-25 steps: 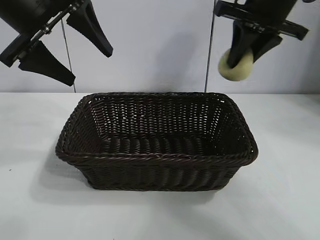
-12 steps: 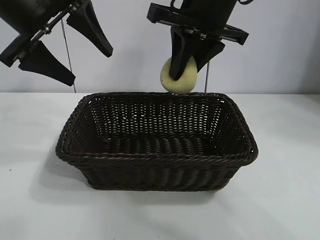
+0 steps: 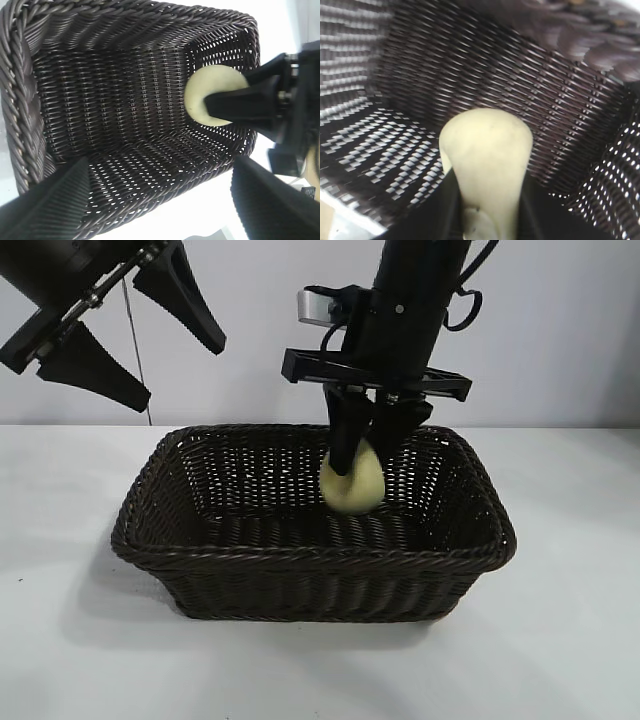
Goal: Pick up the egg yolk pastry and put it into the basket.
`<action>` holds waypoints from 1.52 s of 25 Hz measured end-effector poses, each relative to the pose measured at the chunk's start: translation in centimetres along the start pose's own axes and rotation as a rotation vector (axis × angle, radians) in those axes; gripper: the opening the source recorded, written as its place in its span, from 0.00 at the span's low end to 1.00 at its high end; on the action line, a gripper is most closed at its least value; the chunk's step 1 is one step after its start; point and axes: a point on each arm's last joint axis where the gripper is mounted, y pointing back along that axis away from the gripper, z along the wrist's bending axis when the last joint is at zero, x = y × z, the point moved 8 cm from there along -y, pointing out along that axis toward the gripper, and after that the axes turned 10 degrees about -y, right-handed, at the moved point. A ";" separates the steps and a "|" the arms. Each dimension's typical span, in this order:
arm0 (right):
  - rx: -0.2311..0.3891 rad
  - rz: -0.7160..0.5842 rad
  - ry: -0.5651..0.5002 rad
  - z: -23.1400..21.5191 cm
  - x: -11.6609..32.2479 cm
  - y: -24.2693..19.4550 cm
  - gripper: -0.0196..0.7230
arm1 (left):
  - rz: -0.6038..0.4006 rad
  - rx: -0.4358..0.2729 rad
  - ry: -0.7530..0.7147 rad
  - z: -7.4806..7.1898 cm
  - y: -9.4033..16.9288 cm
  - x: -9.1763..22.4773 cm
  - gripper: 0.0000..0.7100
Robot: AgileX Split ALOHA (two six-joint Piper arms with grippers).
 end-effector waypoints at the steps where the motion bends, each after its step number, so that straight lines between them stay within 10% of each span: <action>1: -0.001 -0.019 0.005 0.1 0.0 0.9 0.58 | -0.002 -0.001 0.000 0.0 0.0 0.0 0.80; 21: -0.008 -0.320 -0.110 -5.7 0.0 14.3 0.58 | 0.005 0.002 0.000 0.0 0.0 0.1 0.80; 38: 0.007 -0.134 -0.121 -6.9 3.3 8.9 0.58 | 0.005 0.001 -0.001 0.0 0.0 0.1 0.80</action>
